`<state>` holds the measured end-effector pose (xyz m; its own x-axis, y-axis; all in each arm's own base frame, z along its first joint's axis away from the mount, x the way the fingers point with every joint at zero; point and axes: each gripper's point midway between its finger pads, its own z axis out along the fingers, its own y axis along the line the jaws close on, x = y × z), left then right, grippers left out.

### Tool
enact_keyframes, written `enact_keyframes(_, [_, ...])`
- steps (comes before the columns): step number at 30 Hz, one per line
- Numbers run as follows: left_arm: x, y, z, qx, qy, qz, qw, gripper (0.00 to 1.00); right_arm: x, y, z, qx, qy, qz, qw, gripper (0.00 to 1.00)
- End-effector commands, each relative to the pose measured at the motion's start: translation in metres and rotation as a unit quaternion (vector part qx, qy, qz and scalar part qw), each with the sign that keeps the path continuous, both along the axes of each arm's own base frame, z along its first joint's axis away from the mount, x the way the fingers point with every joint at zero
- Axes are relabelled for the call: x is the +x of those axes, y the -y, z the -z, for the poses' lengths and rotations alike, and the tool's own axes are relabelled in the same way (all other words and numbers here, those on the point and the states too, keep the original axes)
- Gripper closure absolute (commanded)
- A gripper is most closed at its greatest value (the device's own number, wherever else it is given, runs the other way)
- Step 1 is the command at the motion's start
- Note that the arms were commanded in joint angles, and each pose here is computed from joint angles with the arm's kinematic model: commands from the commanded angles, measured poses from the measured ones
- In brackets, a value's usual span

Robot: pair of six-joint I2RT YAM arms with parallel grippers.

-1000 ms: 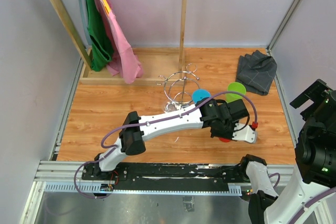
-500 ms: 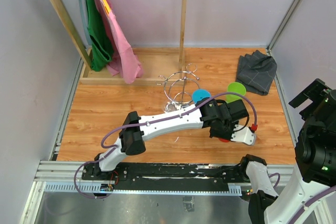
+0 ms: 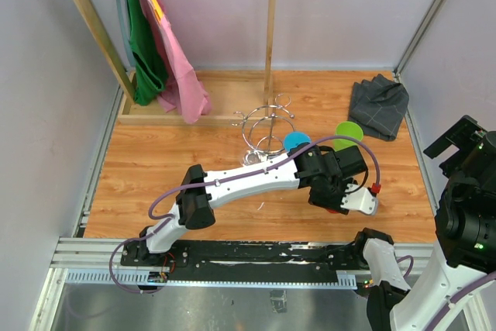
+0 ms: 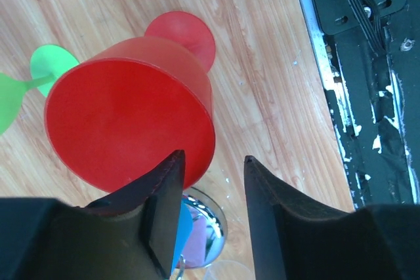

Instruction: Take the wine glass off the wine glass rack

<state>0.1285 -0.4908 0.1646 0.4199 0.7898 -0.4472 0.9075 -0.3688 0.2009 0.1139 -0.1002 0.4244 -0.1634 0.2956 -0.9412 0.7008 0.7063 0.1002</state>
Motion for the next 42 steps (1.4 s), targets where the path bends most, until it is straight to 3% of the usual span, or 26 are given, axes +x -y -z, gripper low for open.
enact_keyframes(1, [-0.001, 0.005, -0.007, -0.008, 0.006, 0.006, 1.0, 0.49, 0.002, 0.0, 0.001, 0.007, 0.005, 0.003, 1.0, 0.02])
enact_keyframes(14, [0.002, 0.015, -0.031, -0.043, 0.015, 0.002, 0.999, 0.05, 0.002, -0.001, 0.001, 0.007, 0.005, 0.0, 1.0, 0.02])
enact_keyframes(26, [0.009, 0.02, -0.142, -0.185, 0.045, -0.041, 0.981, 0.01, 0.028, -0.011, -0.008, 0.03, 0.012, -0.047, 0.998, 0.02])
enact_keyframes(34, [0.03, -0.024, -0.258, -0.333, 0.111, -0.134, 0.927, 0.01, 0.096, -0.052, -0.008, 0.119, -0.004, -0.198, 0.973, 0.01])
enact_keyframes(39, [0.063, -0.078, -0.307, -0.4, 0.134, -0.236, 0.875, 0.01, 0.129, -0.099, 0.008, 0.24, -0.017, -0.311, 0.92, 0.05])
enact_keyframes(42, [0.105, -0.124, -0.326, -0.422, 0.142, -0.31, 0.84, 0.01, 0.133, -0.123, 0.026, 0.317, -0.02, -0.345, 0.883, 0.09])
